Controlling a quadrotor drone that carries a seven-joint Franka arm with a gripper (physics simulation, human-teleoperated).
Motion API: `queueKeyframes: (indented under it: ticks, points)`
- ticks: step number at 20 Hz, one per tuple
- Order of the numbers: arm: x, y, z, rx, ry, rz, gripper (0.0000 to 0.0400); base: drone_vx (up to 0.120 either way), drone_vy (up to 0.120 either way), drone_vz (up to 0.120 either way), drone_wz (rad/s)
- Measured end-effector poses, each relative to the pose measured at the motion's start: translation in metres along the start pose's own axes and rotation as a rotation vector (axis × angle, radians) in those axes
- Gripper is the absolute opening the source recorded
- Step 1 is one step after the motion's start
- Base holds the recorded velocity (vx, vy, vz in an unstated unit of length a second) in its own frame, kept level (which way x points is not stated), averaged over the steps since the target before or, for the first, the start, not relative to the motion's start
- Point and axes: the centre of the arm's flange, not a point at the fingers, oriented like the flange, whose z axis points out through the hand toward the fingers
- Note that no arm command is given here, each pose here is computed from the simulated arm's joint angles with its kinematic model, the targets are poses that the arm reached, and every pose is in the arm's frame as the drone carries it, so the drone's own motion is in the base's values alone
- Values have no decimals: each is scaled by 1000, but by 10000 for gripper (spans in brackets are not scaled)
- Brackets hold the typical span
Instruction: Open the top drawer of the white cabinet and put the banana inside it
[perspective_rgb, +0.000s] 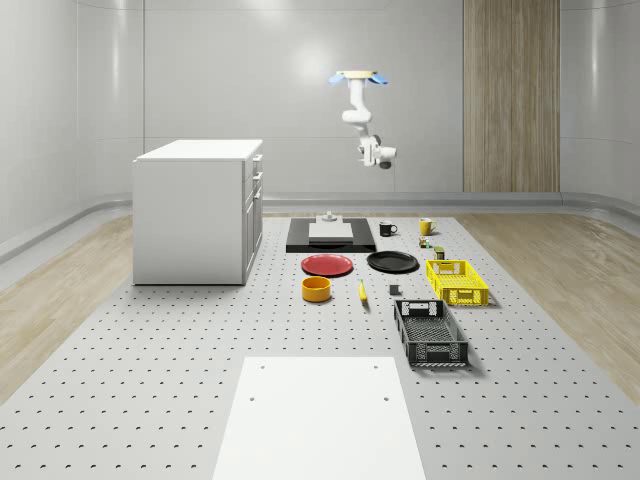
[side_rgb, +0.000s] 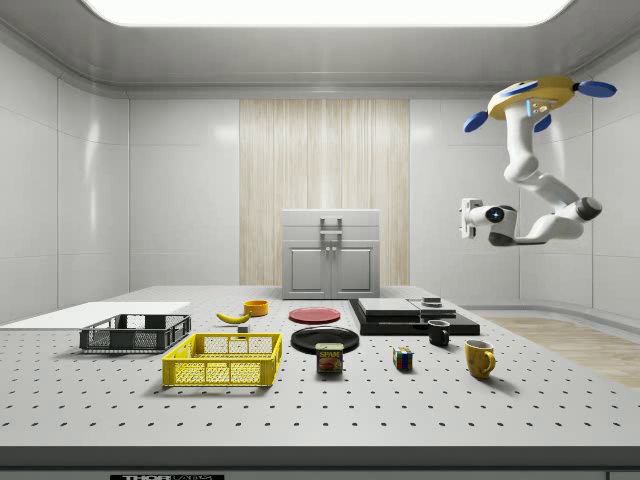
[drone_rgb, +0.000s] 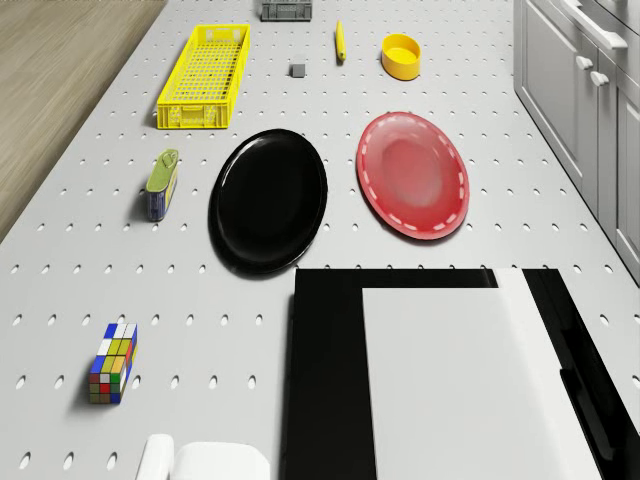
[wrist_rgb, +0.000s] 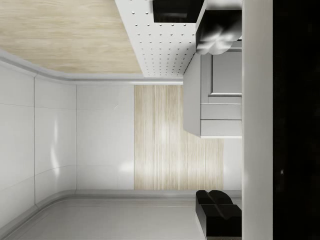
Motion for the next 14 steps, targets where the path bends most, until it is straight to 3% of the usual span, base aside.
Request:
queueKeyframes:
  ticks: [4,14]
  points:
    - [0,0,0,2,-2,0,400,120,-120,100,0]
    - [0,0,0,4,-3,0,400,120,-120,0,0]
